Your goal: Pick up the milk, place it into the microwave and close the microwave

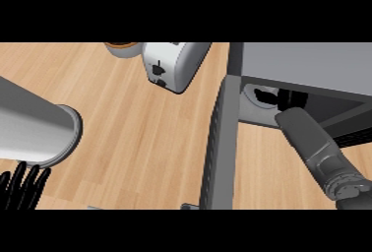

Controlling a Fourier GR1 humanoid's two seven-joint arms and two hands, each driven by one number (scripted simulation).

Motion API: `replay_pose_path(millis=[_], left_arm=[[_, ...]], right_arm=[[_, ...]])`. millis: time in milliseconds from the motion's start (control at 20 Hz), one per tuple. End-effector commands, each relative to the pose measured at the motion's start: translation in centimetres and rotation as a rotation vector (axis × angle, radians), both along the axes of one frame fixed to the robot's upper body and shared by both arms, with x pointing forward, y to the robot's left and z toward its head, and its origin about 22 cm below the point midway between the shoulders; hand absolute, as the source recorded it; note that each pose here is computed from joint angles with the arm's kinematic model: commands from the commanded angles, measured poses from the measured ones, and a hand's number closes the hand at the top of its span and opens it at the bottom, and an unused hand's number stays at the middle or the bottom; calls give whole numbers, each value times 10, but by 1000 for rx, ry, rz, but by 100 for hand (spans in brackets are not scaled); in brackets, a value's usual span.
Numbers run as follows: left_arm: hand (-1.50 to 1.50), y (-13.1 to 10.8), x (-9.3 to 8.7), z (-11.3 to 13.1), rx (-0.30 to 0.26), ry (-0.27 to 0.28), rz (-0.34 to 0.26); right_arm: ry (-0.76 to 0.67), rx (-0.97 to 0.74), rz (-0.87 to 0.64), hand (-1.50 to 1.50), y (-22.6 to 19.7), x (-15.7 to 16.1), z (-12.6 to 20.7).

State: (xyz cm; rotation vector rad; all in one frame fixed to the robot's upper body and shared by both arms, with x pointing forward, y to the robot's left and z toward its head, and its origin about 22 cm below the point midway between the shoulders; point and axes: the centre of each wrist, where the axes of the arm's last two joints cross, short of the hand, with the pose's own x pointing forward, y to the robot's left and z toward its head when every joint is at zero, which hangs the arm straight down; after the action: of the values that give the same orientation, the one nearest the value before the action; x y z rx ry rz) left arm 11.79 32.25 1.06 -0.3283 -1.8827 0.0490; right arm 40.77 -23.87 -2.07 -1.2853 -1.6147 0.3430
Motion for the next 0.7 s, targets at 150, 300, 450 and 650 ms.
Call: replay_pose_path(millis=[150,300,450,650], left_arm=[[-150,3,1,-3,12,-3,-3],[-150,2,3,-1,5,-16,7],[-150,-2,9,-1,10,-23,-4],[-150,1,8,-6,18,-19,8]], right_arm=[[70,33,154,-150,19,6,6],[82,87,199,-150,43,8,7],[98,110,256,-150,48,8,8],[43,266,301,-150,69,13,17]])
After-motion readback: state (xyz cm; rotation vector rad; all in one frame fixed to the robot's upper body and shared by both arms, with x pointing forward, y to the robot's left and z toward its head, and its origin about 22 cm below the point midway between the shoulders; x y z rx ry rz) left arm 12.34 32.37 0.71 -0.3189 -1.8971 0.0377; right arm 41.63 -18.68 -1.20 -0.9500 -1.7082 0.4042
